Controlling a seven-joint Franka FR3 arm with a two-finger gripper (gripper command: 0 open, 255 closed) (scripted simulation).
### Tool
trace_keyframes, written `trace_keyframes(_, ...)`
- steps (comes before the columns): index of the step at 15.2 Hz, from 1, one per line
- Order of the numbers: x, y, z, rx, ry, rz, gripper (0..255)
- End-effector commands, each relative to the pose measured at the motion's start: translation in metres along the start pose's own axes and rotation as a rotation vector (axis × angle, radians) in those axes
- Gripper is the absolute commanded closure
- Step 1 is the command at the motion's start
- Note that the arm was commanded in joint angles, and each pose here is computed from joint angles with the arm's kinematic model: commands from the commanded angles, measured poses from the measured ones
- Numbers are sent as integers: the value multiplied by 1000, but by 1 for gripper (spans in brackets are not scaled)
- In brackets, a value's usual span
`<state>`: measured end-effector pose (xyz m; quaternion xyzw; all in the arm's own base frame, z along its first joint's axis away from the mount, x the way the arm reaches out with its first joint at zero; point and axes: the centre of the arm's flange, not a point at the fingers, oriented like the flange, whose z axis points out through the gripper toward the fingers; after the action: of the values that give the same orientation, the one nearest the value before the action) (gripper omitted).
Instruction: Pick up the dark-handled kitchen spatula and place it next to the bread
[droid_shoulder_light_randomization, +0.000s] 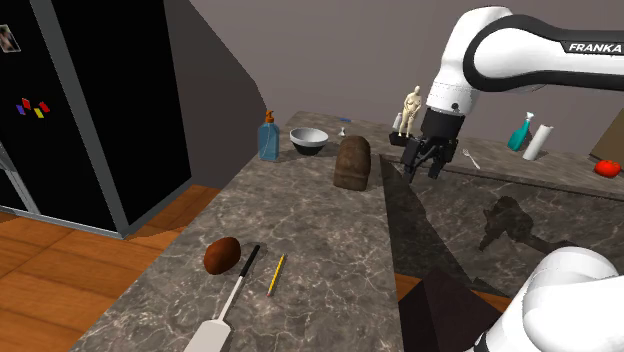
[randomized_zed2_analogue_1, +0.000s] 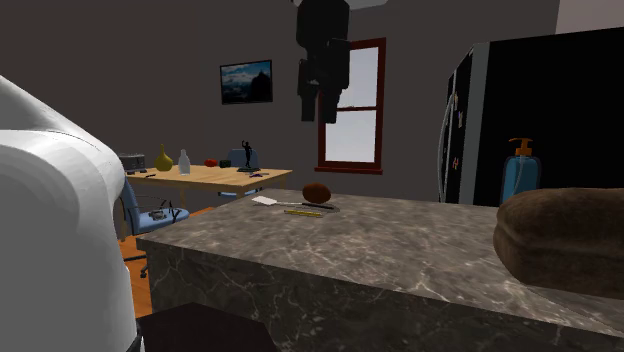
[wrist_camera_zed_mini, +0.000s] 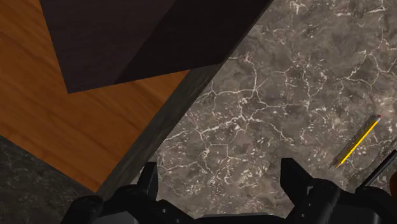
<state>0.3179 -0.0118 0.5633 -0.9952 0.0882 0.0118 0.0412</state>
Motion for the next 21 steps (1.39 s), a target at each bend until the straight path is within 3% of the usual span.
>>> trace_keyframes(1, 0, 0, 0, 0, 0, 0, 0)
trace_keyframes(11, -17, -121, 59, -24, 33, 187, 0)
trace_keyframes(21, -9, -242, 122, -48, 65, 375, 0)
